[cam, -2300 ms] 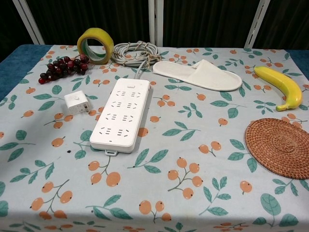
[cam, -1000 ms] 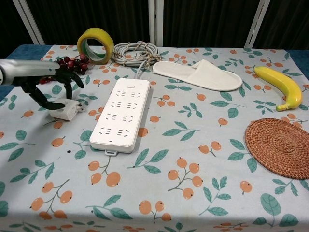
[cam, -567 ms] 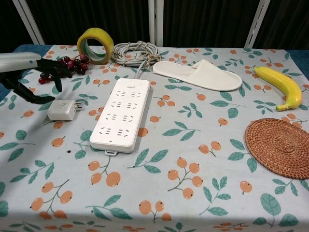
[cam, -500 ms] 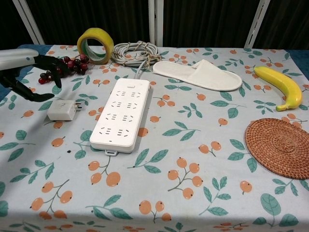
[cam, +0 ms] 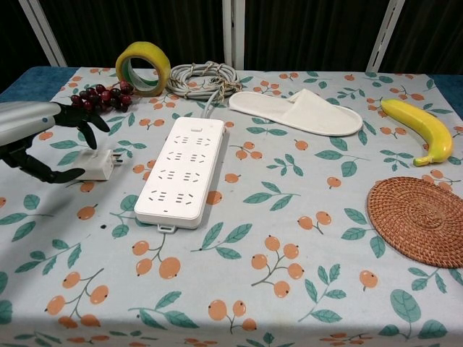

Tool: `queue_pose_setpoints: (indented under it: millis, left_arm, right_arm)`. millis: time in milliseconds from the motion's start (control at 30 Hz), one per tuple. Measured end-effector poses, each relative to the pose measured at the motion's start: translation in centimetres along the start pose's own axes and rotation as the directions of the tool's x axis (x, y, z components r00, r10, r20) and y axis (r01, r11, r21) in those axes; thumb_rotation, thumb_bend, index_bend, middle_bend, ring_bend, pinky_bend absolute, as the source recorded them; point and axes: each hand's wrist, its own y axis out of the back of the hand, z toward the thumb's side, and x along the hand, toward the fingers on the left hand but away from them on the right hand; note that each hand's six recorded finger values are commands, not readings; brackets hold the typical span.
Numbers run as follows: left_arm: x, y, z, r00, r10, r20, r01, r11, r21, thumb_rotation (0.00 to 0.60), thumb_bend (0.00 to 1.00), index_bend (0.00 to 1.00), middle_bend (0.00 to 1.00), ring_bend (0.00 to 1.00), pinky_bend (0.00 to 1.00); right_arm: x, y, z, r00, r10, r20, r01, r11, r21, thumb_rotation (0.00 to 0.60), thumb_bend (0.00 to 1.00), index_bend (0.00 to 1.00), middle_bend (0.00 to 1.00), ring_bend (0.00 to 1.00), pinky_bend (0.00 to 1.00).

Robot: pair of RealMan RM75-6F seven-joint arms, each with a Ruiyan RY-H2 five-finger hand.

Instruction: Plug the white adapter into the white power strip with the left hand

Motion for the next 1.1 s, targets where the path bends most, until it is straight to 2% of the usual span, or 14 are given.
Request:
queue_pose_setpoints:
  millis: [367,667,867,1100]
  left_arm:
    - [0.6,-0.5,-0.5,0.999,-0.037,-0.015,0.037,0.999,-0.011,0.558,0.32,0.18,0.28,0.08,0.00]
    - [1.5,-0.6,-1.1,0.997,-0.072,-0.028,0.070,0.996,-0.060,0.560,0.32,0.17,0.29,0.08,0.00]
    - [2.3,-0.4,-1.6,0.995,-0.100,-0.029,0.096,0.988,-0.118,0.561,0.33,0.17,0.29,0.08,0.00]
    - [3.2,0.3,-2.3,0.992,-0.124,-0.030,0.114,0.966,-0.230,0.559,0.34,0.17,0.30,0.08,0.01]
  right_arm:
    - [0.1,0.0,-0.1,1.000,-0.003,0.005,0.003,1.000,0.001,0.600,0.25,0.00,0.01,0.00,0.00]
    - [0.3,0.1,-0.1,1.000,-0.010,0.011,0.010,1.000,0.001,0.600,0.25,0.00,0.01,0.00,0.00]
    - [0.4,0.2,-0.1,1.000,-0.013,0.009,0.013,1.000,0.000,0.600,0.25,0.00,0.01,0.00,0.00]
    - [0.5,0.3,-0.2,1.000,-0.019,0.015,0.019,1.000,0.000,0.600,0.25,0.00,0.01,0.00,0.00]
